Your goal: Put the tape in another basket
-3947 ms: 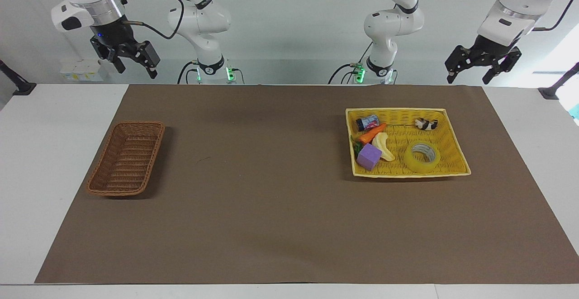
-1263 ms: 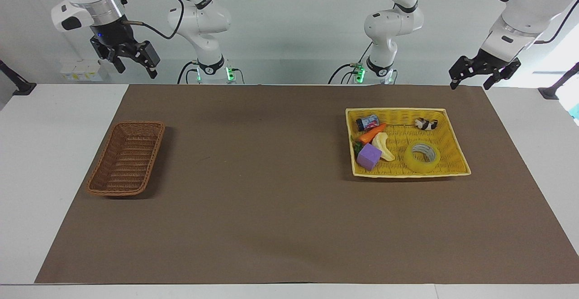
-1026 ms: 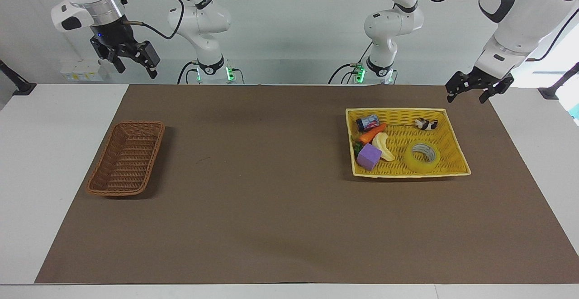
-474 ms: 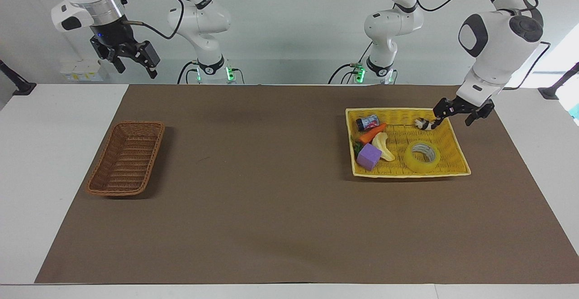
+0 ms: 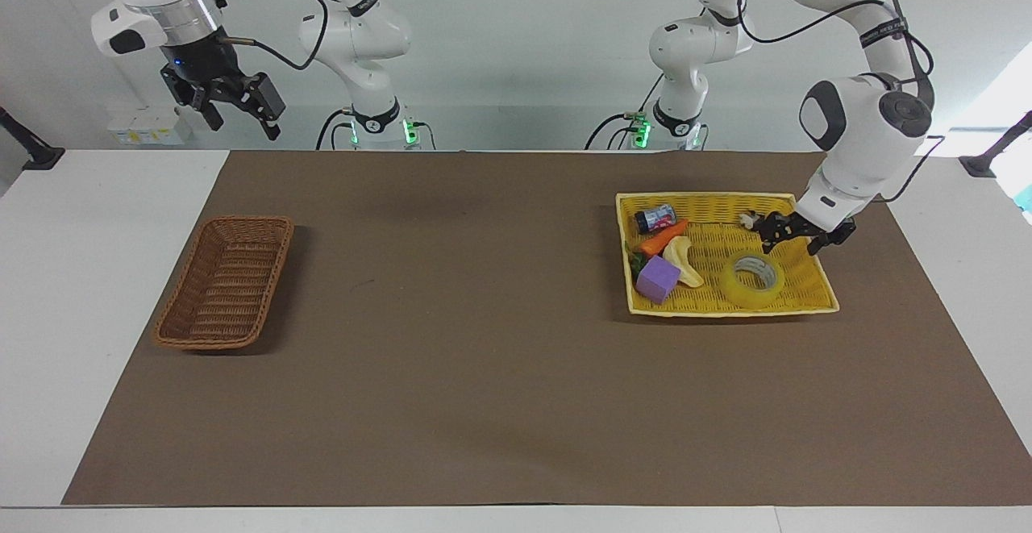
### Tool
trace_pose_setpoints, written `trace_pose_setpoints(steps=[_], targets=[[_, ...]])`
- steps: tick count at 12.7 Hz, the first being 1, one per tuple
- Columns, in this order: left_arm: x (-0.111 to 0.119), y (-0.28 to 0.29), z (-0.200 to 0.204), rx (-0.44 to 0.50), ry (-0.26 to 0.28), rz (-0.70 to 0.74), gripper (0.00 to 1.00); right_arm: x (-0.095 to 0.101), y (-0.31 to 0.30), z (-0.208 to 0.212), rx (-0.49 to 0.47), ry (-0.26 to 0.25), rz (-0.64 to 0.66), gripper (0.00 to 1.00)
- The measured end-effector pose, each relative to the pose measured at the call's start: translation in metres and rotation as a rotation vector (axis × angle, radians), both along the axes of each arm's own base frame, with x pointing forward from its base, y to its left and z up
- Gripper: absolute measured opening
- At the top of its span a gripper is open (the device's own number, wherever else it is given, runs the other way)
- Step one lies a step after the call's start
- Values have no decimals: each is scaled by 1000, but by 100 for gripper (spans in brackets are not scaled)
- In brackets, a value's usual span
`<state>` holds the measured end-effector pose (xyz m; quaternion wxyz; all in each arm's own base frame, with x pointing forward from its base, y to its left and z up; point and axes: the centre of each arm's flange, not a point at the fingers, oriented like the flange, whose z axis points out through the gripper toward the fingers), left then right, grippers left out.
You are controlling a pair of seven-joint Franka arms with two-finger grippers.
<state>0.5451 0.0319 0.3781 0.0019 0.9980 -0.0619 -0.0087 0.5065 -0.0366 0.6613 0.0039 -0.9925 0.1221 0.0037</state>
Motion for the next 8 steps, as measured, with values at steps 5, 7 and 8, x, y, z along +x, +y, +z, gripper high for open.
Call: trace_pose_setpoints(steps=[5, 7, 8], targets=[[-4, 2, -50, -11, 9, 1, 58, 0, 0, 0, 0, 0, 0, 100], [-9, 5, -57, -12, 14, 8, 46, 0, 0, 0, 0, 0, 0, 100], [-10, 6, -57, -12, 14, 10, 31, 0, 0, 0, 0, 0, 0, 100]])
